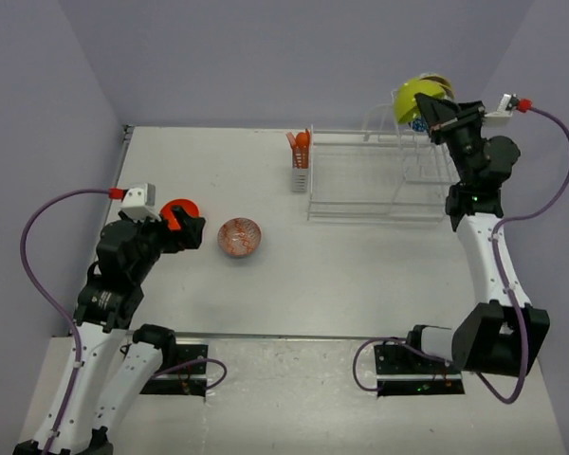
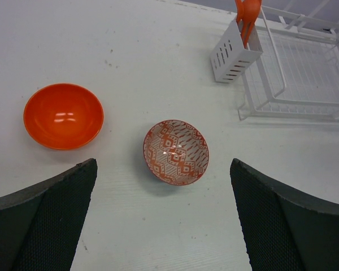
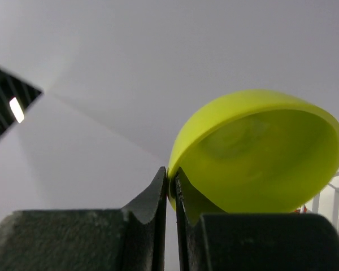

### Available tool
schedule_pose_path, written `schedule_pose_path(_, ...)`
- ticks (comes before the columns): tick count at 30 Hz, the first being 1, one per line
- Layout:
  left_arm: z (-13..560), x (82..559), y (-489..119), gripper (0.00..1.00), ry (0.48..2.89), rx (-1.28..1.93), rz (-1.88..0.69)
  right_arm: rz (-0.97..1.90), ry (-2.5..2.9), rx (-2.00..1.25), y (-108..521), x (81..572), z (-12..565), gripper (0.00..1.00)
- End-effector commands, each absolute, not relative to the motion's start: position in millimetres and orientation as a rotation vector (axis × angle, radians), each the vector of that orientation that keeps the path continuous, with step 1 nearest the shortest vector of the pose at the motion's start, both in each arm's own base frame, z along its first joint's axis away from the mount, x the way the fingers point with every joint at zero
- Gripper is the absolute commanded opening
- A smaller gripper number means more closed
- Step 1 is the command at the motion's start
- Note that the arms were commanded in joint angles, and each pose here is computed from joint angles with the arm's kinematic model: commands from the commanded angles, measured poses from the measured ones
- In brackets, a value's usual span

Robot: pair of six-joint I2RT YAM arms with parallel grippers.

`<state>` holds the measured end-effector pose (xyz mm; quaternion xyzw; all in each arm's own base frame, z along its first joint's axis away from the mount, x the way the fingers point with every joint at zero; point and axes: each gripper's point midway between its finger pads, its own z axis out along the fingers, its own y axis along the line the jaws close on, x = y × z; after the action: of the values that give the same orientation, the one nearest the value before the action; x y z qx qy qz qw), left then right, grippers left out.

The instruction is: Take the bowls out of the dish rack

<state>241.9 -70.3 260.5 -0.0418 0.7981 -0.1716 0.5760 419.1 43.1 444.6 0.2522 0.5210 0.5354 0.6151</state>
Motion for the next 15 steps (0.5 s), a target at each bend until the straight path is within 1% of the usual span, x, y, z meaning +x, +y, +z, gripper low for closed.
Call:
schedule_pose_path(1,290,244,-72,1.00,1.812,-0.098,-0.420,1.036,1.320,0.082,110,363,490,0.00)
schedule_pose_path(2,315,246,-76,1.00,1.776,-0.092,-0.448,1.025,1.360,-0.044,133,350,491,0.00)
schedule_pose_path(3,327,247,-77,1.00,1.763,-0.107,-0.468,0.901,1.436,-0.174,144,343,485,0.00)
schedule_pose_path(4,362,245,-78,1.00,1.702,-0.113,-0.489,0.914,1.480,-0.311,180,326,478,0.00)
schedule_pose_path(5,370,255,-81,1.00,1.716,-0.122,-0.499,0.870,1.477,-0.409,195,313,487,0.00)
schedule_pose_path(6,380,256,-83,1.00,1.723,-0.135,-0.516,0.718,1.620,-0.528,204,318,445,0.00)
schedule_pose_path(7,415,253,-84,1.00,1.664,-0.128,-0.538,0.681,1.651,-0.663,240,297,430,0.00)
schedule_pose_path(8,419,264,-90,1.00,1.695,-0.116,-0.553,0.522,1.695,-0.687,238,301,417,0.00)
schedule_pose_path(9,423,266,-91,1.00,1.716,-0.120,-0.554,0.427,1.740,-0.864,259,283,384,0.00)
schedule_pose_path(10,452,263,-90,1.00,1.671,-0.118,-0.562,0.324,1.749,-0.921,261,280,371,0.00)
schedule_pose_path(11,453,271,-95,1.00,1.697,-0.112,-0.571,0.236,1.775,-1.008,264,273,341,0.00)
schedule_pose_path(12,453,269,-96,1.00,1.721,-0.109,-0.578,0.155,1.713,-1.079,276,263,336,0.00)
schedule_pose_path(13,468,265,-98,1.00,1.700,-0.099,-0.594,0.158,1.680,-1.133,280,253,332,0.00)
schedule_pose_path(14,469,263,-103,1.00,1.712,-0.076,-0.624,0.153,1.671,-1.206,285,243,312,0.00)
schedule_pose_path(15,468,259,-106,1.00,1.721,-0.068,-0.641,0.147,1.609,-1.241,292,237,314,0.00)
